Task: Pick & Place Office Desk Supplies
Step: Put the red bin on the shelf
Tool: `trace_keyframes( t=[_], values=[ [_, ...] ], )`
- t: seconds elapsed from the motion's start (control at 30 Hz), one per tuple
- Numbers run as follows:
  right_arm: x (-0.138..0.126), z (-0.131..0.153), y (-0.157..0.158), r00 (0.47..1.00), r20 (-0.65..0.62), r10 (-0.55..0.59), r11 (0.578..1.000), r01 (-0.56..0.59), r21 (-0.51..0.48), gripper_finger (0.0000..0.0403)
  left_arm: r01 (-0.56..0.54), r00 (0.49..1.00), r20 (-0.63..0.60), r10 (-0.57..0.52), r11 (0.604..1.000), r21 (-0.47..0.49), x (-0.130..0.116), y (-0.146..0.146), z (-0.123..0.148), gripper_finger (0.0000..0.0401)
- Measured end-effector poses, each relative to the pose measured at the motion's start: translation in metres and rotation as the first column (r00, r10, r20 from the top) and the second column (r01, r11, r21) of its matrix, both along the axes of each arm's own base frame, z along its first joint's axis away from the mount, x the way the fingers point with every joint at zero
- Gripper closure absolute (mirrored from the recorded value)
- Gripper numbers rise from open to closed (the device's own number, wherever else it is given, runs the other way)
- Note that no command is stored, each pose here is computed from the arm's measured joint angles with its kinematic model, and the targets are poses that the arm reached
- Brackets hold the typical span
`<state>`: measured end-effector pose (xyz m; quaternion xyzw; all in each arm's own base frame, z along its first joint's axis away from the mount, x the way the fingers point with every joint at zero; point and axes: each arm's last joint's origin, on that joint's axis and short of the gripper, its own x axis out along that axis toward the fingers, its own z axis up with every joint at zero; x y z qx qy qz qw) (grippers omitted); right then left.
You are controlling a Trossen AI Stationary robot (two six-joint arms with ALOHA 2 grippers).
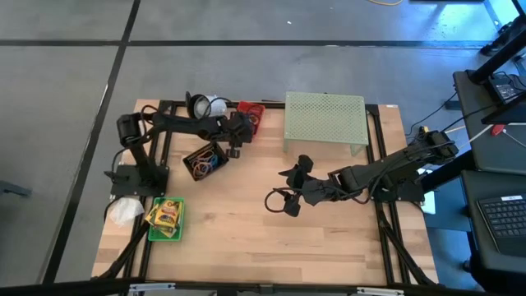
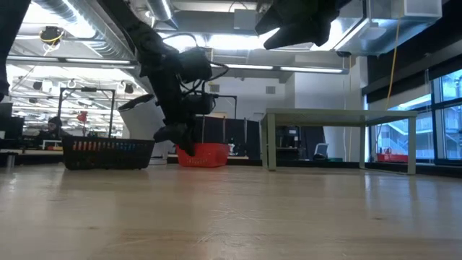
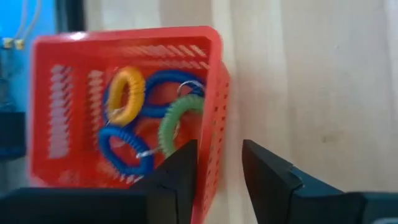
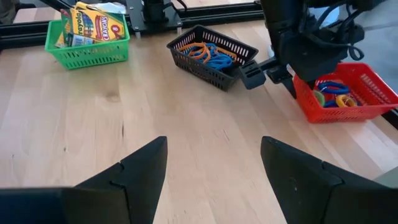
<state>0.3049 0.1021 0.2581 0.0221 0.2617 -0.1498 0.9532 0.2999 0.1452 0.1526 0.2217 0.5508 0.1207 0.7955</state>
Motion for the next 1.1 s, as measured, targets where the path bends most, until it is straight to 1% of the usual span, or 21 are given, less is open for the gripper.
trace_keyframes(
  t=[0.1, 0.27, 0.33, 0.47, 0.6, 0.77, 0.9, 0.97, 1.0, 1.1],
  values=[
    [0.000, 0.000, 0.000, 1.000, 0.000, 0.000, 1.000, 0.000, 0.000, 0.0143, 0.005, 1.000, -0.008, -0.005, 1.000, -0.023, 0.000, 0.002, -0.005, 0.0306],
    [0.000, 0.000, 0.000, 1.000, 0.000, 0.000, 1.000, 0.000, 0.000, 0.0143, -0.011, 1.000, -0.024, 0.011, 1.000, 0.005, 0.000, 0.003, -0.006, 0.0380],
    [0.000, 0.000, 0.000, 1.000, -0.001, 0.000, 1.000, 0.000, -0.001, 0.0143, -0.008, 1.000, -0.025, 0.008, 1.000, 0.005, 0.000, 0.002, -0.006, 0.0394],
    [0.000, 0.000, 0.000, 1.000, -0.001, 0.000, 1.000, 0.000, -0.001, 0.0143, 0.017, 1.000, -0.021, -0.017, 1.000, 0.013, 0.003, -0.006, -0.002, 0.0399],
    [0.000, 0.000, 0.000, 1.000, -0.003, 0.000, 1.000, 0.000, -0.001, 0.0142, 0.053, 0.999, -0.001, -0.053, 0.998, 0.020, 0.007, -0.019, 0.013, 0.0399],
    [-0.004, 0.006, 0.002, 1.000, 0.018, 0.006, 1.000, -0.006, 0.011, 0.0142, 0.066, 0.997, 0.030, -0.066, 0.998, 0.004, 0.013, -0.037, 0.049, 0.0399],
    [-0.011, 0.015, 0.005, 0.999, 0.039, 0.034, 0.999, -0.034, 0.005, 0.0142, 0.040, 0.994, 0.103, -0.036, 0.999, -0.037, 0.017, -0.053, 0.083, 0.0399],
    [-0.014, 0.018, 0.008, 0.995, 0.025, 0.097, 0.994, -0.095, -0.049, 0.0142, 0.042, 0.987, 0.161, -0.028, 0.995, -0.086, 0.020, -0.063, 0.099, 0.0399],
    [-0.014, 0.018, 0.011, 0.989, 0.010, 0.149, 0.986, -0.148, -0.084, 0.0143, 0.053, 0.981, 0.194, -0.029, 0.991, -0.120, 0.023, -0.069, 0.105, 0.0399],
    [-0.015, 0.017, 0.019, 0.958, -0.040, 0.284, 0.942, -0.286, -0.174, 0.0143, 0.107, 0.966, 0.255, -0.053, 0.973, -0.205, 0.030, -0.092, 0.115, 0.0399]
  ],
)
